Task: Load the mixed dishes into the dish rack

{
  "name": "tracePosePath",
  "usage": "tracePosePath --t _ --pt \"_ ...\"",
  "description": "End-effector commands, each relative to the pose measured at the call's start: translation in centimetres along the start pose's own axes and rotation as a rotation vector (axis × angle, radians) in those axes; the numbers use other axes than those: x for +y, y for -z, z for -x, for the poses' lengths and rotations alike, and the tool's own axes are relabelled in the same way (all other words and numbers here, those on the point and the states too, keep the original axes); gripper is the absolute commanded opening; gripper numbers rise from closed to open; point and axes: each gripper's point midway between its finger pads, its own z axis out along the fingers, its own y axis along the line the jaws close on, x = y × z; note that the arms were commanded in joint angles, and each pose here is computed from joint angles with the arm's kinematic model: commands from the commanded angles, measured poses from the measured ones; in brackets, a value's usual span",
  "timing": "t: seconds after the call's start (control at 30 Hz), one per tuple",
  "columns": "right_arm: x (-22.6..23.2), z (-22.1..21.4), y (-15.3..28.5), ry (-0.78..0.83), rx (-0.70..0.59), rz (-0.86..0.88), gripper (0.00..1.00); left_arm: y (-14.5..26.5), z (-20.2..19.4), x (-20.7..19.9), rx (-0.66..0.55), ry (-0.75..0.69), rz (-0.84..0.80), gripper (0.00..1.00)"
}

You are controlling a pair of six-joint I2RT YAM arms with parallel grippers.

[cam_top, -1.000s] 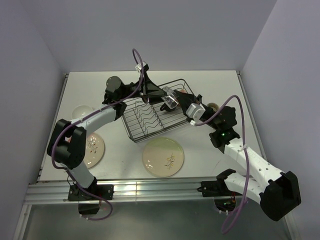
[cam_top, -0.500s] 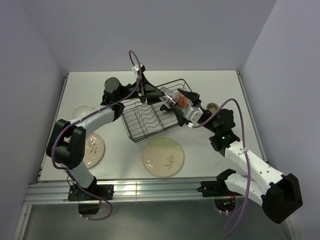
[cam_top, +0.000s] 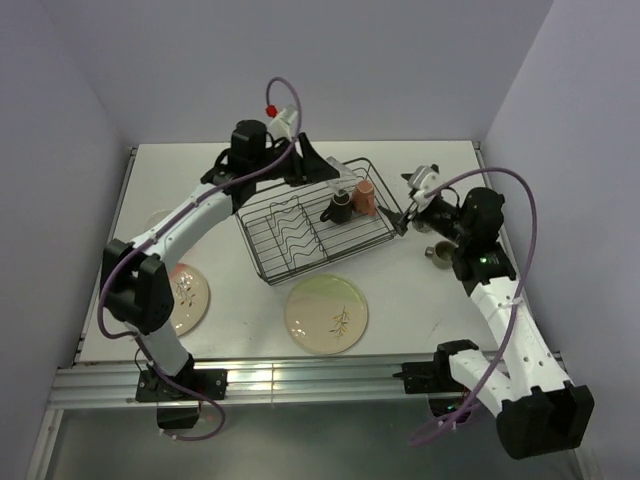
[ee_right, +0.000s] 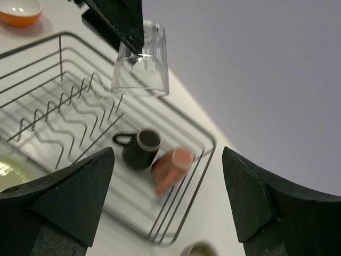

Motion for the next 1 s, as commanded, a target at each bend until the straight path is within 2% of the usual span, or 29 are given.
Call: tracePosePath --t 0.0,0.07,0.1,0.27,0.47,0.97 --pt "0.9 -3.7 2.3 -0.319 0.148 0.075 0.89 -3.4 -2.0 3.0 0.064 -0.239 0.194 0.0" --pt "0.0 -4.4 3.1 -0.376 0.165 0.053 0.89 -5.2 -2.3 2.0 0.075 -0.32 0.201 0.0" --pt "-0.2 -5.1 3.4 -0.424 0.182 0.041 0.89 -6.2 -2.9 3.9 0.098 -0.359 0.255 0.0" --pt "-1.9 -6.8 5.5 -0.503 0.208 -0.048 0.89 -9.1 -4.5 5.6 0.14 -0.492 0.317 0.0" --pt "-1.9 -7.6 6.0 -0.538 0.23 -0.067 0.89 -10.2 -6.1 7.6 0.155 -0.549 0.384 0.0" --pt "-2.3 -7.4 6.1 -0.616 0.208 -0.108 0.89 -14.3 -10.5 10.8 0.221 -0.566 0.407 0.0"
